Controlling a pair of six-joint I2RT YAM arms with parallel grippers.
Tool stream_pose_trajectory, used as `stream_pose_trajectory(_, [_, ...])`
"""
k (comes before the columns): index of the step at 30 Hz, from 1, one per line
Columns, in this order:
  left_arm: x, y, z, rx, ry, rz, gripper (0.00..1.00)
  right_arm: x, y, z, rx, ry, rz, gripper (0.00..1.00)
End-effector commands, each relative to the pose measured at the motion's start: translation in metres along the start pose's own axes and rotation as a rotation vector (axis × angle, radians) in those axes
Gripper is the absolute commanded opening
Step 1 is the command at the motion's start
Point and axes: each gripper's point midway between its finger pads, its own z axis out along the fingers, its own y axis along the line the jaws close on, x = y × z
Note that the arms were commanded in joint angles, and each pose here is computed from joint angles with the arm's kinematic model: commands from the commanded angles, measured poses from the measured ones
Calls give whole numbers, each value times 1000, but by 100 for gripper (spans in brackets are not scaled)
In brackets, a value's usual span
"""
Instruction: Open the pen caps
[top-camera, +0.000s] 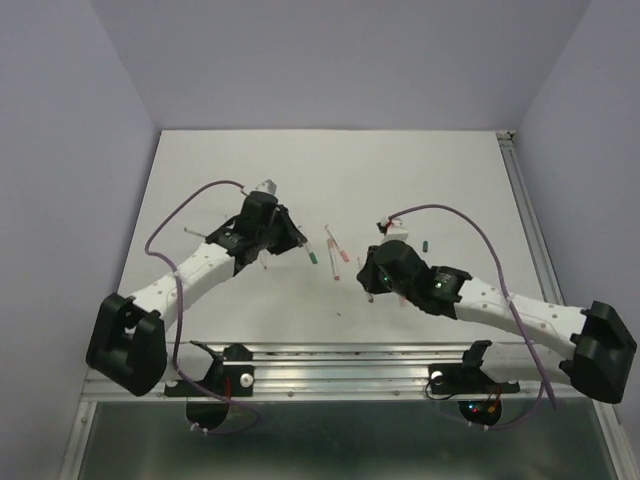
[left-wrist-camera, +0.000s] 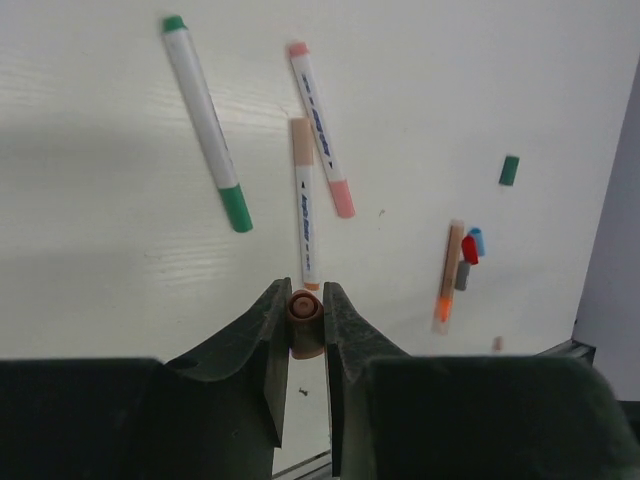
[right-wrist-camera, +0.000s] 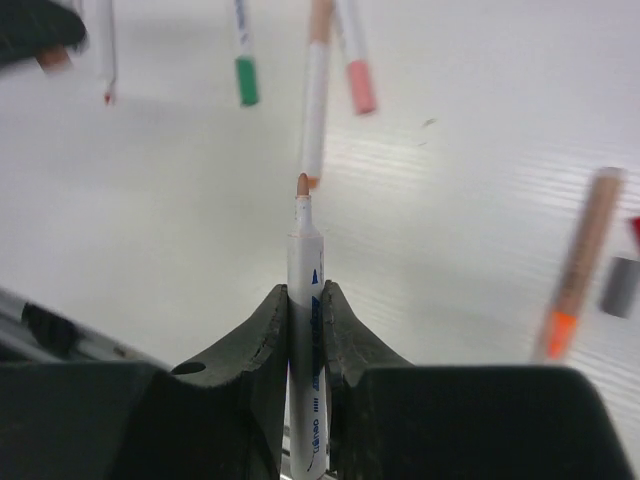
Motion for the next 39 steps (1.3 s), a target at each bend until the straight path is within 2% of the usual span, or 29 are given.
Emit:
stream_pose_trajectory(1, [31, -47, 29, 62, 68, 69, 0, -81, -60, -62, 349, -316, 108, 1])
stream_pose_trajectory(5, [66, -91, 55, 111, 156, 139, 0, -99, -90, -108, 445, -419, 148, 1])
stream_pose_trajectory(11, [128, -146, 101, 174, 315, 216, 0, -91, -103, -123, 458, -427, 174, 2])
stream_pose_trajectory(16, [159, -156, 128, 159, 396, 249, 3, -91, -104, -132, 442, -434, 183, 2])
stream_pose_trajectory(18, [168, -159, 136, 161, 417, 258, 7, -91, -104, -135, 431, -432, 181, 2])
stream_pose_trajectory(29, [182, -158, 143, 131, 443, 277, 36, -84, -97, -126, 389, -401, 160, 2])
stream_pose_trajectory(30, [183, -157, 141, 129, 442, 279, 41, -84, -96, -125, 384, -397, 162, 2])
stream_pose_trajectory(32, [179, -160, 137, 124, 429, 281, 59, -83, -94, -123, 380, -389, 159, 2])
stream_pose_trajectory(33, [177, -160, 136, 118, 420, 281, 76, -83, -94, -123, 377, -384, 158, 2])
stream_pose_trajectory(37, [165, -169, 123, 138, 389, 287, 78, -83, -93, -123, 373, -382, 161, 2])
stream_pose_trajectory(39, [147, -173, 111, 127, 328, 288, 79, -83, -90, -121, 363, -377, 160, 2])
